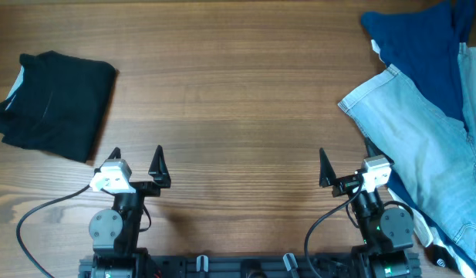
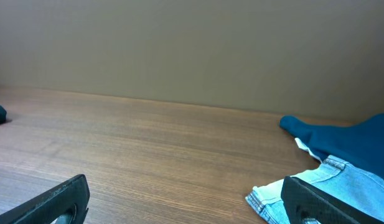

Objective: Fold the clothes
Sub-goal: 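Raise both grippers from rest and move toward the clothes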

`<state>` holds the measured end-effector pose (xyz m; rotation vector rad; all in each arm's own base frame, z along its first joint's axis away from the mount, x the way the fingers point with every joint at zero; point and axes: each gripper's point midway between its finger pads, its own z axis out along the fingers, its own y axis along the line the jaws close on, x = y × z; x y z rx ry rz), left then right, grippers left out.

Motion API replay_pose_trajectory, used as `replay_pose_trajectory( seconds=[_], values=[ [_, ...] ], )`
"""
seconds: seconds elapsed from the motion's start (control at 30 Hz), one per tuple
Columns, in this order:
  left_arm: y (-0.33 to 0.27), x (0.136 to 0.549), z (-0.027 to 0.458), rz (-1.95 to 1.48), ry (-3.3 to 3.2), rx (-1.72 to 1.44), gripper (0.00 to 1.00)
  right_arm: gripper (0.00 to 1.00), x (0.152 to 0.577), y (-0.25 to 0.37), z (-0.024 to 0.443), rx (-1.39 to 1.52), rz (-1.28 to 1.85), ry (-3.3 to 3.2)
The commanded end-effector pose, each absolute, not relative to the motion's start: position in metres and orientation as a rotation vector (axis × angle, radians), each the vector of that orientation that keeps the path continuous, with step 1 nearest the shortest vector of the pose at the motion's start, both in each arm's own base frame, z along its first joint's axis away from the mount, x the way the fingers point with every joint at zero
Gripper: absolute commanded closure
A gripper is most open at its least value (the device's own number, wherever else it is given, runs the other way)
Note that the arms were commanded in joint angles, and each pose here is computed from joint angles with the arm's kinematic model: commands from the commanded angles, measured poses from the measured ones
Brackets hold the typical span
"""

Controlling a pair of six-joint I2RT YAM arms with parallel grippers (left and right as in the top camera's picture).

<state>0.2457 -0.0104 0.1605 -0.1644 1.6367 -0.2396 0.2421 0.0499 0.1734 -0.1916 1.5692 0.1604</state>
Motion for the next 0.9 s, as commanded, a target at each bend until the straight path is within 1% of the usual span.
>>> replay_pose_trajectory(
  seconds=[0.0, 0.53, 0.67, 0.87],
  values=[
    [-0.0075, 0.2461, 0.1567, -0.235, 1.641, -0.184, 0.0, 0.0, 0.2416, 0.0507, 0.1751, -0.181, 0.182, 1.563],
    [-0.0075, 0.2461, 0.1567, -0.235, 1.641, -0.184, 0.0, 0.0, 0.2416, 0.0507, 0.1751, -0.181, 0.182, 1.563],
    [-0.0075, 0.2461, 0.1567, -0.235, 1.641, -0.184, 0.0, 0.0, 0.2429, 0.0444, 0.1751, -0.242, 0.062, 1.552],
    [-0.0075, 0.2461, 0.1567, -0.235, 1.641, -0.184, 0.0, 0.0, 0.2429, 0.0444, 0.1751, -0.243, 0.061, 1.552]
  ],
)
